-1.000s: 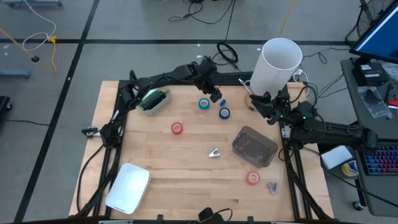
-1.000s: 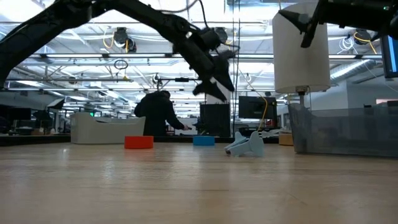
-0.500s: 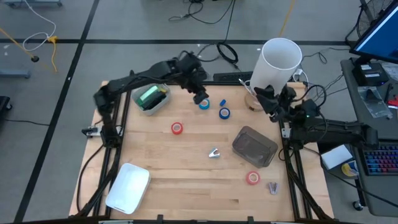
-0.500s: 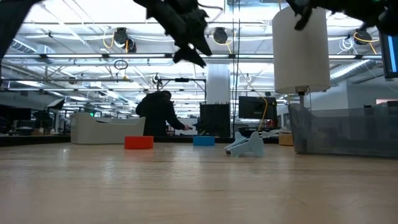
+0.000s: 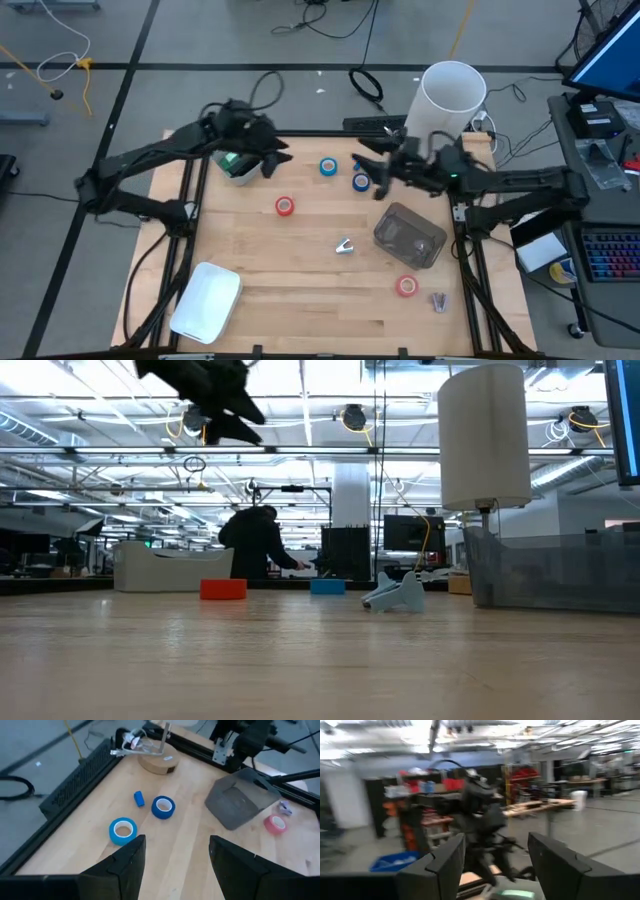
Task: Pick and place Stapler, Stapler remover, tape
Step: Put the small blue stapler into the gray bin
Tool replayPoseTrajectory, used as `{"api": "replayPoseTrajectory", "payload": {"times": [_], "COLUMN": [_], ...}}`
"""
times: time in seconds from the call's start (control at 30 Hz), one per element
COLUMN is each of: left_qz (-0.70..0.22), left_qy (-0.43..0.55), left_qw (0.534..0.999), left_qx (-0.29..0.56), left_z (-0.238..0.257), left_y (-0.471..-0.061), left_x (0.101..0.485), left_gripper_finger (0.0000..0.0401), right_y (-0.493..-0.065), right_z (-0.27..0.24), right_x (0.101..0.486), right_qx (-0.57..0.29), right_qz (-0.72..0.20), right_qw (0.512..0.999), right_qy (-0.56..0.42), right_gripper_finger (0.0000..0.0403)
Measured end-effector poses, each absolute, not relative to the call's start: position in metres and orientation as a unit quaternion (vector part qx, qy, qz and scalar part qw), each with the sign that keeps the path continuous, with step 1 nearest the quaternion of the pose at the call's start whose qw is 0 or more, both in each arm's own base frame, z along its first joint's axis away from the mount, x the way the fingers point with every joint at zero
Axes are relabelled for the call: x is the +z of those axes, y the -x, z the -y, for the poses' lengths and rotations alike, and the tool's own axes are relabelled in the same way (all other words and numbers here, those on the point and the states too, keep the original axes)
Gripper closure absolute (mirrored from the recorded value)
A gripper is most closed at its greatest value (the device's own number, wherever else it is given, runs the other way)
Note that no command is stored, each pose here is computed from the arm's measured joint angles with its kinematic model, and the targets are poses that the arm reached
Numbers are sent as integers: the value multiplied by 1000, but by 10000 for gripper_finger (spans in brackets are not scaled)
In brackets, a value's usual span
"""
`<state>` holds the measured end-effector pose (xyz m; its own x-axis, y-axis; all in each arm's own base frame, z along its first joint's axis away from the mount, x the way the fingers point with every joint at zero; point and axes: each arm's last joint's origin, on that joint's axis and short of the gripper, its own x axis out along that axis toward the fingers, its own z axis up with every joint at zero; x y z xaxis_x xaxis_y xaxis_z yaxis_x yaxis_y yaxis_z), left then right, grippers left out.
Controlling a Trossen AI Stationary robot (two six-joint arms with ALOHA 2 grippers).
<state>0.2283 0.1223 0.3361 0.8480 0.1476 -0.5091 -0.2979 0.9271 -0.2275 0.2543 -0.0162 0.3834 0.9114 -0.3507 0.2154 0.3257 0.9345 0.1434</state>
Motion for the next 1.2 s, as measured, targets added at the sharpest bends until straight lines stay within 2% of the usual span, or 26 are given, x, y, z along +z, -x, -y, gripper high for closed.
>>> {"api": "replayPoseTrajectory", "payload": {"times": [0.3, 0.53, 0.87, 1.2], "left_qz": [-207, -168, -155, -159], "left_qy": [115, 105, 110, 116], "left_qw": [967, 978, 980, 979], "left_qx": [91, 61, 63, 63], "left_z": [-97, -82, -71, -71], "left_y": [-180, -156, -138, -137], "left_x": [336, 330, 323, 322], "left_gripper_finger": [185, 185, 185, 185], "right_y": [-331, -376, -422, -423], "right_z": [3, 7, 47, 93], "right_x": [397, 399, 351, 275], "right_qx": [-291, -371, -451, -529], "right_qz": [45, 30, -37, -158], "right_qw": [956, 928, 888, 811], "right_qy": [-4, -8, -83, -195], "right_gripper_finger": [193, 193, 193, 193]}}
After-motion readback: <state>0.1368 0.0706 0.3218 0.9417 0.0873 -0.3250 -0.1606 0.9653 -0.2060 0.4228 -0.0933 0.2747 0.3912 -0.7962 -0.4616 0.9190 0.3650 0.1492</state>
